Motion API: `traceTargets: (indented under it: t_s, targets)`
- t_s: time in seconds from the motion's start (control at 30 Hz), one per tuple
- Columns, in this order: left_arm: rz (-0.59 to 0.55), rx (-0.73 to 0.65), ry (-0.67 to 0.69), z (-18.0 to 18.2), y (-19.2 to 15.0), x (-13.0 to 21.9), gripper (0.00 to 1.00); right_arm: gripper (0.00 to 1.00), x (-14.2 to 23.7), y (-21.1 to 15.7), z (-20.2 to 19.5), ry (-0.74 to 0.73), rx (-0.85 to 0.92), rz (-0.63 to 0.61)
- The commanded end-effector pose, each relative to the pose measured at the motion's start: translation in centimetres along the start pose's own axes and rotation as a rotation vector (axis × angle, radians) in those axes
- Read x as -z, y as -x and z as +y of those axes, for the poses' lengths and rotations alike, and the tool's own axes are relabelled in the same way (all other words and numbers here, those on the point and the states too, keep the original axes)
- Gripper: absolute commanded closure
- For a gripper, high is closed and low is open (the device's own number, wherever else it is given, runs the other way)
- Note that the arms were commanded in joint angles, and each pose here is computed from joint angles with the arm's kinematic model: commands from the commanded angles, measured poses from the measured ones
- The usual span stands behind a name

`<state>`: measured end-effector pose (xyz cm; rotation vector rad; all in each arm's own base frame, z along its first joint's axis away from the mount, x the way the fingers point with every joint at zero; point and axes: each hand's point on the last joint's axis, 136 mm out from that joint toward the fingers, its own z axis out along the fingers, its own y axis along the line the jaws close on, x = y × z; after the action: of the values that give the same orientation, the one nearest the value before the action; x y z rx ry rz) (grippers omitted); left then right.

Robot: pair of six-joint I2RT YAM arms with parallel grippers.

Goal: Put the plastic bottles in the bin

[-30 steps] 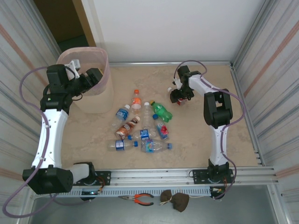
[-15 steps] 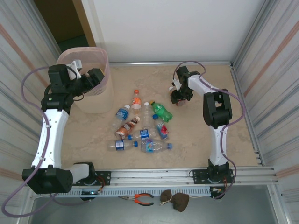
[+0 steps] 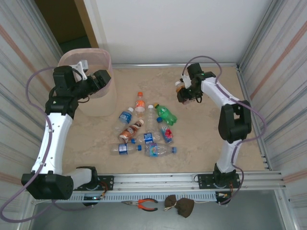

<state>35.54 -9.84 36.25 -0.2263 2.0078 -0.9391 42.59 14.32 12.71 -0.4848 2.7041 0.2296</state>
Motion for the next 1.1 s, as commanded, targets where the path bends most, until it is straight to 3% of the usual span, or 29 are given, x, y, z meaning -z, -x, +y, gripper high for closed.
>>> traceTargets:
  t_s: [0.0, 0.23, 0.6, 0.87, 1.07]
  targets:
    - [-0.079, -0.049, -0.081, -2.4, 1.4, 0.7, 0.25, 0.38, 4.8, 1.4, 1.9, 0.102, -0.041, -0.145]
    - [-0.131, -0.307, -0.383, -9.8, 0.8, 1.8, 0.22, 0.38, 13.1, 2.2, 6.9, 0.336, 0.0, -0.38]
    - [-0.037, -0.598, -0.716, -19.4, -3.2, 2.6, 0.23, 0.39, 26.6, 0.1, 14.5, 0.716, 0.227, -0.711]
    - [0.042, -0.832, -0.931, -25.1, -8.1, 4.5, 0.14, 0.4, 32.5, -3.1, 19.0, 0.88, 0.423, -0.815]
    - [0.116, -0.888, -0.981, -26.8, -10.2, 4.9, 0.12, 0.4, 35.4, -5.4, 21.6, 0.958, 0.549, -0.846]
